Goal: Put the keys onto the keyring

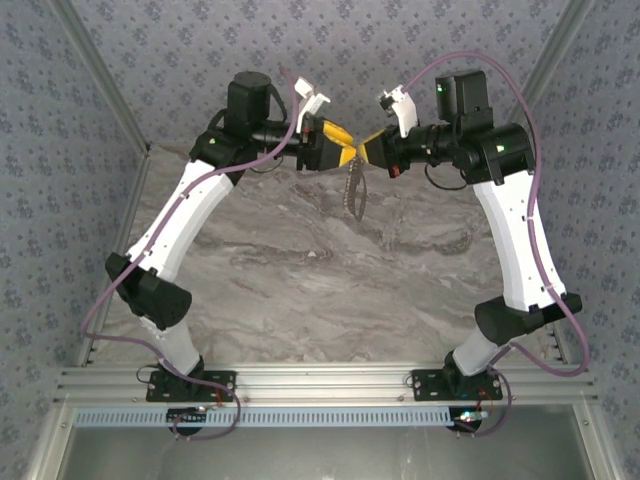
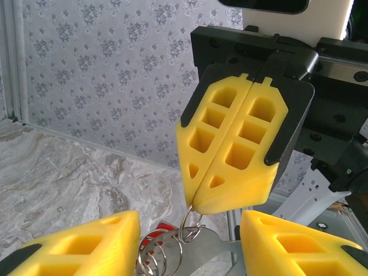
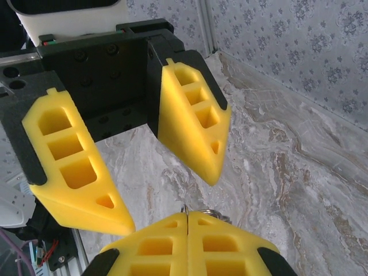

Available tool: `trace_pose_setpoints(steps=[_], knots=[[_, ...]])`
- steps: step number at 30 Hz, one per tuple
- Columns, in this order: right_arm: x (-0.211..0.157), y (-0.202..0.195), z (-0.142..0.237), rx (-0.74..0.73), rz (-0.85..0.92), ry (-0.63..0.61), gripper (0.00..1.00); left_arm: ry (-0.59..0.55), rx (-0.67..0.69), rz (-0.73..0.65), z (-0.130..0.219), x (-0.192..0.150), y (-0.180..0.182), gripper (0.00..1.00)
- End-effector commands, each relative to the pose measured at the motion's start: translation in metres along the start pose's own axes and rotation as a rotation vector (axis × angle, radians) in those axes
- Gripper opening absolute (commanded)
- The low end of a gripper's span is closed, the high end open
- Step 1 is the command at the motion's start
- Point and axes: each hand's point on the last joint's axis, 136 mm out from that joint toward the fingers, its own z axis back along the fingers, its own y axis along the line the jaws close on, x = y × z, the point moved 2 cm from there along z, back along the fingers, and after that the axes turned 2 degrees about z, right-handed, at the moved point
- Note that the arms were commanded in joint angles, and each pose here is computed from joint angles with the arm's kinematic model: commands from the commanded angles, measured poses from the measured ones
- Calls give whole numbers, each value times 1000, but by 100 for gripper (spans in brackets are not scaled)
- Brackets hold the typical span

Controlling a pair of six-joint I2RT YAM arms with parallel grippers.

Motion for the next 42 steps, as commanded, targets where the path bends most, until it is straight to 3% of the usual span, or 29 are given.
trace_pose_setpoints(steps=[1,10,23,28,32,35,42], knots=[[15,9,4,33,23,-55,0,-3,-51,-28,-4,3,-7,48],[17,9,3,45,17,-62,0,-13,-70,-31,-7,7,-9,37],[20,9,2,53,11,-75,0,-20,-147,-40,-14,15,-26,4],[24,6,1,50,-16,-91,0,-34,-94,-32,-14,19,-22,0],[29,3,7,35,-33,-121,29,-51,-49,-38,-14,23,-17,0],[34,-4,20,14,-54,-181,43,-65,-30,-47,-13,27,-17,0],[41,-29,56,-36,-164,-370,50,-89,3,-63,-9,33,-17,0]])
